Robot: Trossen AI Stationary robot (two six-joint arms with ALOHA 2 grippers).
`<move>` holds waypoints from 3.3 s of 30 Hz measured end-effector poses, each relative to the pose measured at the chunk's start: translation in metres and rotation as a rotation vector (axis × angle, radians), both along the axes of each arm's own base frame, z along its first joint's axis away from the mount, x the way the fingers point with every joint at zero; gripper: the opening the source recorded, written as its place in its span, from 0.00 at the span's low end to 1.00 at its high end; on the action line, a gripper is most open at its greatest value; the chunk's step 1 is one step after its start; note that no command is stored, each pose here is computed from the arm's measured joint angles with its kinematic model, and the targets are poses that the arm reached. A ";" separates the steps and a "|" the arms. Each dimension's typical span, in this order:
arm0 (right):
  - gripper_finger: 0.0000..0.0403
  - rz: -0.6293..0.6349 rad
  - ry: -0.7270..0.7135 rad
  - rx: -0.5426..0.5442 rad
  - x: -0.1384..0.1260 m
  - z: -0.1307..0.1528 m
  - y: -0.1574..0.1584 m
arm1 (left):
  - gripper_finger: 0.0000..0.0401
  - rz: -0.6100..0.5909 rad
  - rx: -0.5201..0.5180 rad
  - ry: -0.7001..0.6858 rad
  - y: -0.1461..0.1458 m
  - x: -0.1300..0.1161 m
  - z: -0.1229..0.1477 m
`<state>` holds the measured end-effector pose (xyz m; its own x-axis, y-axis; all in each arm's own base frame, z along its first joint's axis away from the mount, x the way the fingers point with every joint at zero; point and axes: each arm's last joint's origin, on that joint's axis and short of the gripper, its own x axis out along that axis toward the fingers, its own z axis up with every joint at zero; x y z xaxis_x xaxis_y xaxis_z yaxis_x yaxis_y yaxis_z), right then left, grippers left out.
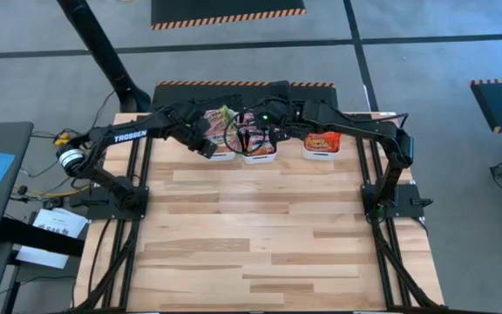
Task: Sort Maruchan noodles
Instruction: Put the green noodle pack into the left white bin, then return to Home Position
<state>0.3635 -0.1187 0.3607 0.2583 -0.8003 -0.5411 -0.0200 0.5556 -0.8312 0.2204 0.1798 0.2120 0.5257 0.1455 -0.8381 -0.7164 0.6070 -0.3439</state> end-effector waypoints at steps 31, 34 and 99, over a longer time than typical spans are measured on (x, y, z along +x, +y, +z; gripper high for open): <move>0.34 -0.392 -0.499 0.530 -0.043 0.017 0.005 | 0.15 -0.290 0.343 -0.404 -0.106 -0.017 0.114; 0.34 -0.438 -0.557 0.560 -0.052 0.025 0.016 | 0.15 -0.317 0.334 -0.457 -0.126 -0.025 0.106; 0.34 -0.051 -1.160 0.666 -0.238 -0.014 0.157 | 0.15 -0.494 0.435 -0.888 -0.186 -0.117 -0.051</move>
